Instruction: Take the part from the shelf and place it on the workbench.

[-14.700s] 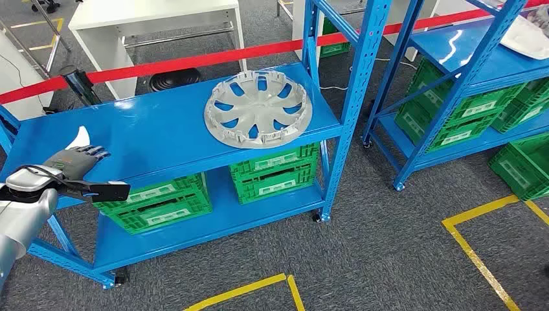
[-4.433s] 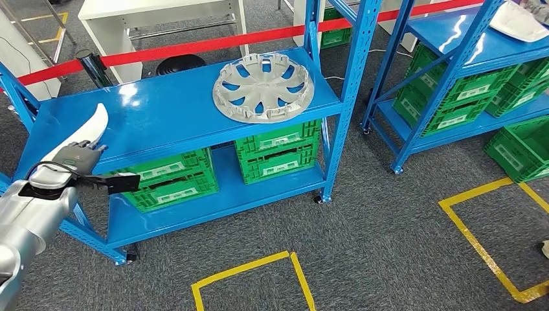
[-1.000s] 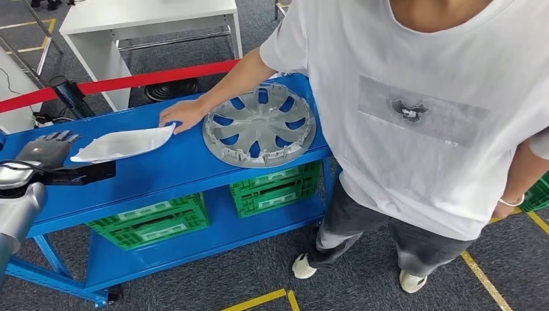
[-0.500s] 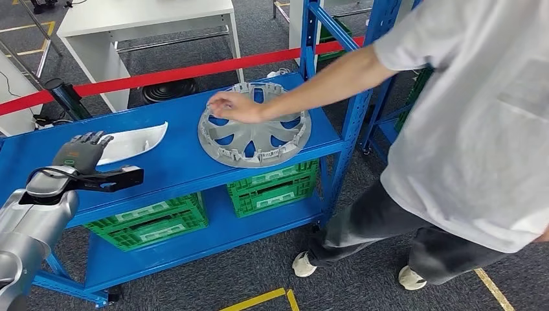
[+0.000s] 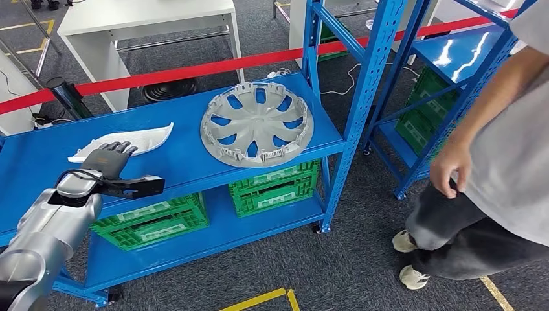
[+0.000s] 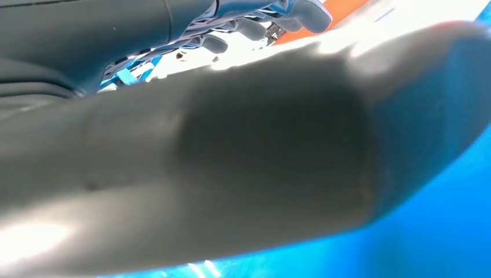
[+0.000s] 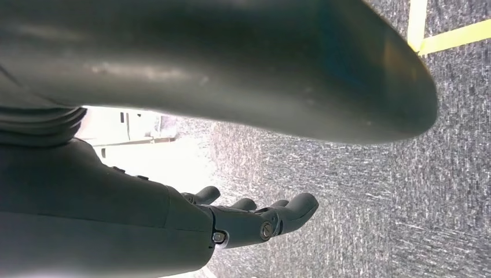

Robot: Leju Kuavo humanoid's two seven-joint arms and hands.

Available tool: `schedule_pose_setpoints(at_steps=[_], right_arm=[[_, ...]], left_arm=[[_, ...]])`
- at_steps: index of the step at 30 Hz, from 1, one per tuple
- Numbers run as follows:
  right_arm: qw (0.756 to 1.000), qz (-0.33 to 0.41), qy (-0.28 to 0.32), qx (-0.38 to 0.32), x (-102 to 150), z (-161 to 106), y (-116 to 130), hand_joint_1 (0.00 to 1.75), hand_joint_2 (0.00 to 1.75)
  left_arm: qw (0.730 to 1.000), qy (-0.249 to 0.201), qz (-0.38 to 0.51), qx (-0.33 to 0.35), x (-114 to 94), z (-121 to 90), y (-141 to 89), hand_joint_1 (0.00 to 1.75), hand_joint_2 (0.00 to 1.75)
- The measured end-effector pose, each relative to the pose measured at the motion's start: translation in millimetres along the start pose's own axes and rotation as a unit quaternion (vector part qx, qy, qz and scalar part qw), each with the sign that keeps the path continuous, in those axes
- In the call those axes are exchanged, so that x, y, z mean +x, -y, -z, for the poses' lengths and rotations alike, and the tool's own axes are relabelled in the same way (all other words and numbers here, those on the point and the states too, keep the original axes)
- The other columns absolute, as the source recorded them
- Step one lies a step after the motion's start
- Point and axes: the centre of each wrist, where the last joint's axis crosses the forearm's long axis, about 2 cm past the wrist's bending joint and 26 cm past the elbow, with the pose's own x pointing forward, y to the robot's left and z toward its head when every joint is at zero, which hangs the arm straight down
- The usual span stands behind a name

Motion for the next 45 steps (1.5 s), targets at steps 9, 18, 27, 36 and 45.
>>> schedule_pose_setpoints(at_steps=[9,18,27,36,45], right_arm=[[1.0,0.003,0.0,0.0,-0.4,0.0,0.1,0.0,0.0],[1.0,-0.005,-0.002,0.001,-0.7,0.1,0.0,0.0,0.0],[1.0,-0.007,-0.002,0.001,-0.6,0.1,0.0,0.0,0.0],[1.0,-0.006,-0.001,0.0,-0.3,0.0,0.1,0.0,0.0],[1.0,-0.004,-0.001,0.0,-0.1,0.0,0.2,0.0,0.0]], left_arm=[[1.0,0.0,0.005,-0.006,2.9,0.3,0.0,0.0,0.0],[1.0,-0.013,0.015,-0.003,-0.7,0.3,-0.6,0.0,0.0],[0.999,-0.031,0.012,-0.014,-9.7,2.4,-10.7,0.0,1.75],[0.999,-0.032,0.009,-0.025,-5.6,2.8,-10.1,0.0,1.75],[0.999,-0.034,0.007,-0.024,-0.9,3.2,-10.2,0.0,1.75]])
